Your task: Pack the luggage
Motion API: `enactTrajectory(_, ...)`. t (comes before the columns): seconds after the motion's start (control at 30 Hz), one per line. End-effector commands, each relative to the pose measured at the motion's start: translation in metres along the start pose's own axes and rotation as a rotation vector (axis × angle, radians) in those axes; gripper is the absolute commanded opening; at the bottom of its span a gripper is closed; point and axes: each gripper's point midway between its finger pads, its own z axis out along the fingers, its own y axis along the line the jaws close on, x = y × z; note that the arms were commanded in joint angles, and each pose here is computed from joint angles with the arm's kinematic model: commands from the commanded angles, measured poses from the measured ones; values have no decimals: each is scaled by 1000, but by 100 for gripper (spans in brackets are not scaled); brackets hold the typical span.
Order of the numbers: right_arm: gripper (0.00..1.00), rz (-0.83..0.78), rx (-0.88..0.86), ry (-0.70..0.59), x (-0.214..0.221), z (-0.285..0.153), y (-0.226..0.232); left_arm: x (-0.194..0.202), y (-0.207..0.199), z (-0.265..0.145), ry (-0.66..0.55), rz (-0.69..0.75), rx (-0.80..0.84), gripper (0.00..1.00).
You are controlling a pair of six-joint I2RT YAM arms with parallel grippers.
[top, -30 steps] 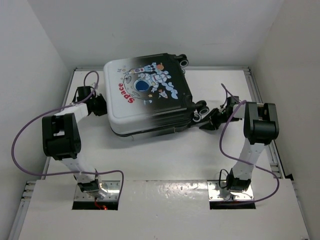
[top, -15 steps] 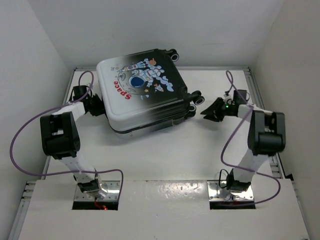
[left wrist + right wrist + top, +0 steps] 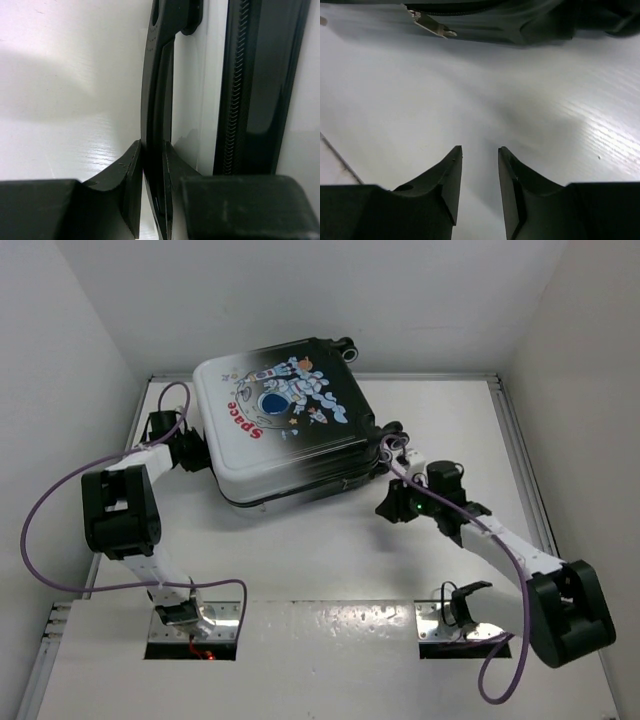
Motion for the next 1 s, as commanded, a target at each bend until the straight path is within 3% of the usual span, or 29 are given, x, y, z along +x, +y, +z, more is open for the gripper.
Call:
enactTrajectory(0.0,35,-102,178,-146,-33,16,-21,30,-2,7,67,25,-47,0)
enactTrajectory(0.17,34,-153,160,-251,-66,42,15,30,-9,3,60,42,-45,0)
enactTrajectory(0.3,41,-160,167,-285,-77,59,26,33,-11,1,65,33,-36,0)
enactTrajectory(0.5,45,-166,100,-312,-81,73,56,36,-5,-1,68,23,-45,0)
enactTrajectory(0.73,48,-124,104,-306,-82,84,60,40,-3,-1,76,20,-49,0)
enactTrajectory(0.9,38,-65,213,-308,-83,90,36,36,-1,-1,64,15,-49,0)
enactTrajectory(0.97,29,-18,235,-310,-87,91,28,33,-3,-3,56,18,-45,0)
